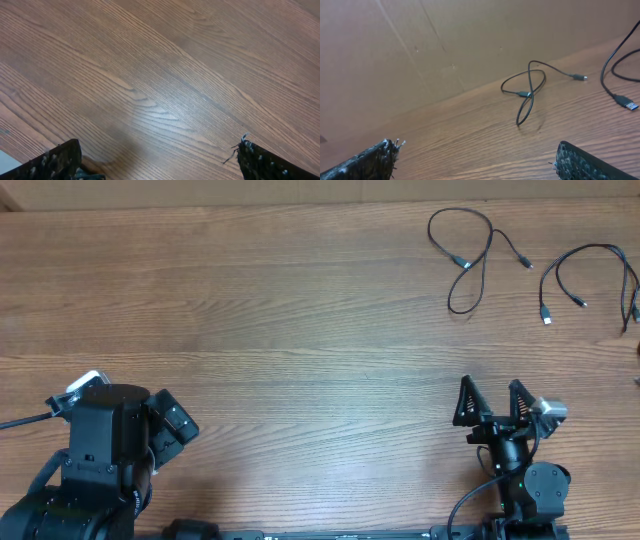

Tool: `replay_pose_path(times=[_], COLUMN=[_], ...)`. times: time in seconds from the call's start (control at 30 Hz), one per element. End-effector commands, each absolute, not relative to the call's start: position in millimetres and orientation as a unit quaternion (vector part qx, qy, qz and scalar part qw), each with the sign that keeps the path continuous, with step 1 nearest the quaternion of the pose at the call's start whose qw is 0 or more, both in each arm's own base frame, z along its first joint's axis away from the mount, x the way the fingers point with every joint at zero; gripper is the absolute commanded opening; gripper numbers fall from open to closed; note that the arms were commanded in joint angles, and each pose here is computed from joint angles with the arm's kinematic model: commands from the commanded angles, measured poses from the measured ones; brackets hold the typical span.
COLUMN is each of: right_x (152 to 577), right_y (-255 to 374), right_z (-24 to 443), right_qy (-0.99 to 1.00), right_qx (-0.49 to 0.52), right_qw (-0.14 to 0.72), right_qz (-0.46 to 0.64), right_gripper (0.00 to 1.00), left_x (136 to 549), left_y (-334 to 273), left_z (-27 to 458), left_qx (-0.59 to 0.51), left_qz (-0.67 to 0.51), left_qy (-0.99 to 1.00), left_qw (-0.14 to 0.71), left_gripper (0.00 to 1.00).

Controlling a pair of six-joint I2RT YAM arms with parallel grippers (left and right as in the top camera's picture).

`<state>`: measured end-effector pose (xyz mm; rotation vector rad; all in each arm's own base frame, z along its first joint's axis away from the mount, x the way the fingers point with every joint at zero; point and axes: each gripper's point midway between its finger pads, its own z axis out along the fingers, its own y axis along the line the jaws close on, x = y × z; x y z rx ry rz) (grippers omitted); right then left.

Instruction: Untangle cables

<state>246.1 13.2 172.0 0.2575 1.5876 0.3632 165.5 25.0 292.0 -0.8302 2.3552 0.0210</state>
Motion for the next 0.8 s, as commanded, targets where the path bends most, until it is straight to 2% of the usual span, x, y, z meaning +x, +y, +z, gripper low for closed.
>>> replay_pose_path(times=[0.0, 0.13, 0.77], right_x=[246.2, 246.2, 246.2], right_y=[11.8, 11.7, 11.4], right_z=[170.3, 170.1, 169.6], right_qy=[0.709, 0.712, 0.713], right_qx=[0.088, 0.063, 0.062], right_qw=[0.687, 0.691, 0.691], right_qz=[0.131, 0.106, 0.104], right_gripper=[1.0, 1.0, 1.0], left_x=[165.9, 165.9, 165.9], left_y=[25.7, 25.7, 25.7], left_z=[295.8, 295.8, 295.8], left_qx=[-0.323, -0.323, -0.323], left_qz=[0.004, 0.004, 0.004], left_qy=[0.89, 0.89, 0.89], left_qw=[0.322, 0.322, 0.322], left_gripper=[1.0, 1.0, 1.0])
